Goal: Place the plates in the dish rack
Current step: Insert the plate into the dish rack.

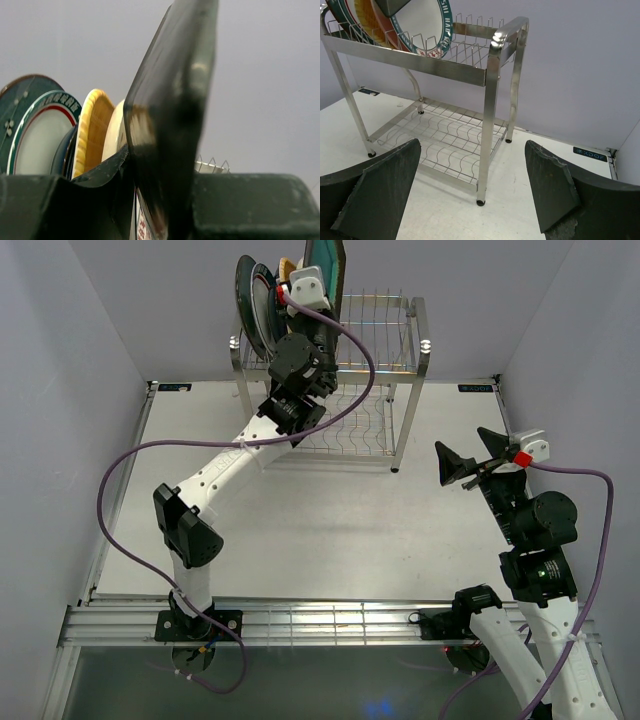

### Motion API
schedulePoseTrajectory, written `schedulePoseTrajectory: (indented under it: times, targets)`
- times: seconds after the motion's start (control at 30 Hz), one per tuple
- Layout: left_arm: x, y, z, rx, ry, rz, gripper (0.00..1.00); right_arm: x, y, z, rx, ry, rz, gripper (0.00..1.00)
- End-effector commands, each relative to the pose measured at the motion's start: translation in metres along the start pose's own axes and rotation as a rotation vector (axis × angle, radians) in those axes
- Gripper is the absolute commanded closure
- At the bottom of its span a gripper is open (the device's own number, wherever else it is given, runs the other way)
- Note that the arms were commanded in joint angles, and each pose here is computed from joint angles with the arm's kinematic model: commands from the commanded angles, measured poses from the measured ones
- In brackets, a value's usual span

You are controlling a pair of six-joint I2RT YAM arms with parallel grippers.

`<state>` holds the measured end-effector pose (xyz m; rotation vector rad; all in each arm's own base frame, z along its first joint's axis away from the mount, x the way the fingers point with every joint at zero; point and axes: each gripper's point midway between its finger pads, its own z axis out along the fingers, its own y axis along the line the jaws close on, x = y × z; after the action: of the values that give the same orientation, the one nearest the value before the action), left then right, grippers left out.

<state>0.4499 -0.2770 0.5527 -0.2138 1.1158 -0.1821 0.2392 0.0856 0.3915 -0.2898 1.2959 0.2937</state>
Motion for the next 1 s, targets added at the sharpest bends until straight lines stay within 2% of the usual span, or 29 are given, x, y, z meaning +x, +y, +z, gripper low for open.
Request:
schedulePoseTrajectory:
  times: [0.0,0.63,0.97]
  targets:
    - [-0.116,0.023,-0.016,0.009,-0.191,-0.254,1.00,-0.008,-0.003,0.003,0.011,-0.034,-0.019,0.10]
    - [-0.071,0.009,-0.018,0.008,-0.116,-0.221,1.00,-0.009,-0.002,0.003,0.010,-0.036,-0.019,0.10]
    - [-0.062,0.002,-0.019,0.012,-0.105,-0.216,1.00,-0.009,-0.002,0.003,0.008,-0.036,-0.017,0.10]
